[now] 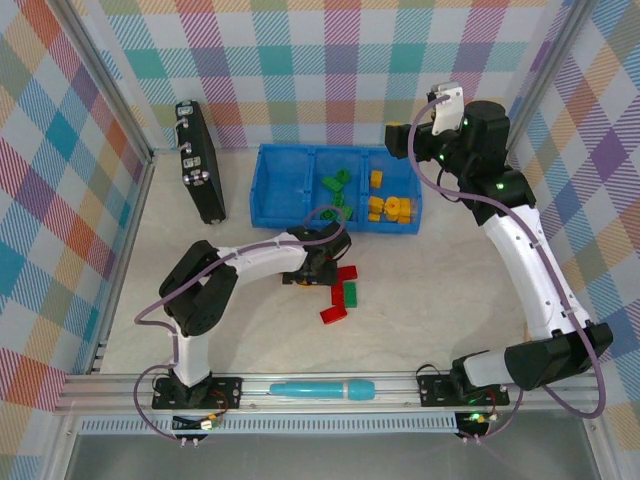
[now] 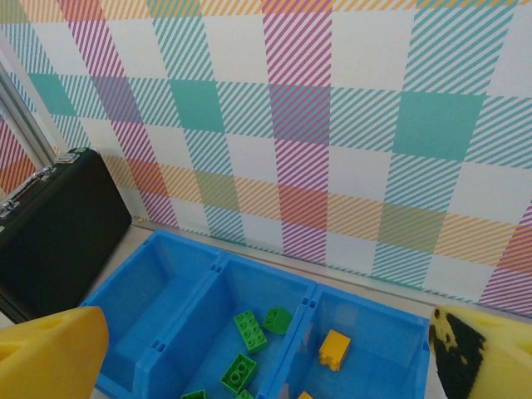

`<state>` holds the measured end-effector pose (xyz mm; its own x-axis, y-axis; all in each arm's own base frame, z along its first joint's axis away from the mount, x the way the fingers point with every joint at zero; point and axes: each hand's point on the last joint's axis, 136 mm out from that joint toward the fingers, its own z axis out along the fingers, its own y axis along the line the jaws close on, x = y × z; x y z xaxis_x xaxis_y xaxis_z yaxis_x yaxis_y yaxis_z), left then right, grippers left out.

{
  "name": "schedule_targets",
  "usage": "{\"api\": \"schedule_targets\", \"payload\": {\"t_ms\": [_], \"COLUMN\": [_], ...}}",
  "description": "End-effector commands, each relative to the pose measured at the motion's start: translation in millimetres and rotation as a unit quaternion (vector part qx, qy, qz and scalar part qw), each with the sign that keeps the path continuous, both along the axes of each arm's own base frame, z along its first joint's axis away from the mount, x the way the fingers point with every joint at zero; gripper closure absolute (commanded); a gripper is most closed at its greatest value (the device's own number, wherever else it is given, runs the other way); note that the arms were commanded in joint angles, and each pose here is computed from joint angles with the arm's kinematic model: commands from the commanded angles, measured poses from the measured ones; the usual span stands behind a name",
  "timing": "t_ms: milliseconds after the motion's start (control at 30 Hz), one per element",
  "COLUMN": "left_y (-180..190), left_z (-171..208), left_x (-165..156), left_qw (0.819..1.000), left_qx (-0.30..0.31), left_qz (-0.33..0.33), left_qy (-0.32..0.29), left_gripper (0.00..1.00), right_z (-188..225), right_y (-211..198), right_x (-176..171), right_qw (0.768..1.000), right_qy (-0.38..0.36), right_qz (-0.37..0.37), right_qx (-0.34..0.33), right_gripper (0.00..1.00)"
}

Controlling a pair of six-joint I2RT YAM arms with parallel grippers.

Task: Sort the legos into containers by color
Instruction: Pick up the lego from the center of the table.

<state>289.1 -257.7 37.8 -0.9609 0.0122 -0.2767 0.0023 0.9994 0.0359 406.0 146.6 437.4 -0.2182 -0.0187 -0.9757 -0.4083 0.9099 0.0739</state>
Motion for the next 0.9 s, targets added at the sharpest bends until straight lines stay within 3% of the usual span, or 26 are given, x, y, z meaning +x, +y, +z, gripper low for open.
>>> {"api": "schedule_targets", "payload": {"t_ms": [0,500,867], "left_y": [4,15,18], "left_z": [-4,-22,-15], "left_x": [-1,-8,-1], "left_qw": [1.000,0.999,0.999], "left_qx": [0.015,0.012,0.014], "left_qz": [0.009,0.039,0.049], "left_qy": [0.006,0.028,0.008], "left_gripper": [0.14,0.26,0.40], "right_z": [15,11,12], "right_y": [-1,0,-1], "right_x": [0,5,3], "right_qw": [1.000,1.000,1.000], "right_qy": [-0.018,-0.019,-0.023], "right_qz": [0.001,-0.001,0.000], "right_qx": [-0.001,-0.009,-0.009], "right_gripper": [0.01,0.01,0.01]}}
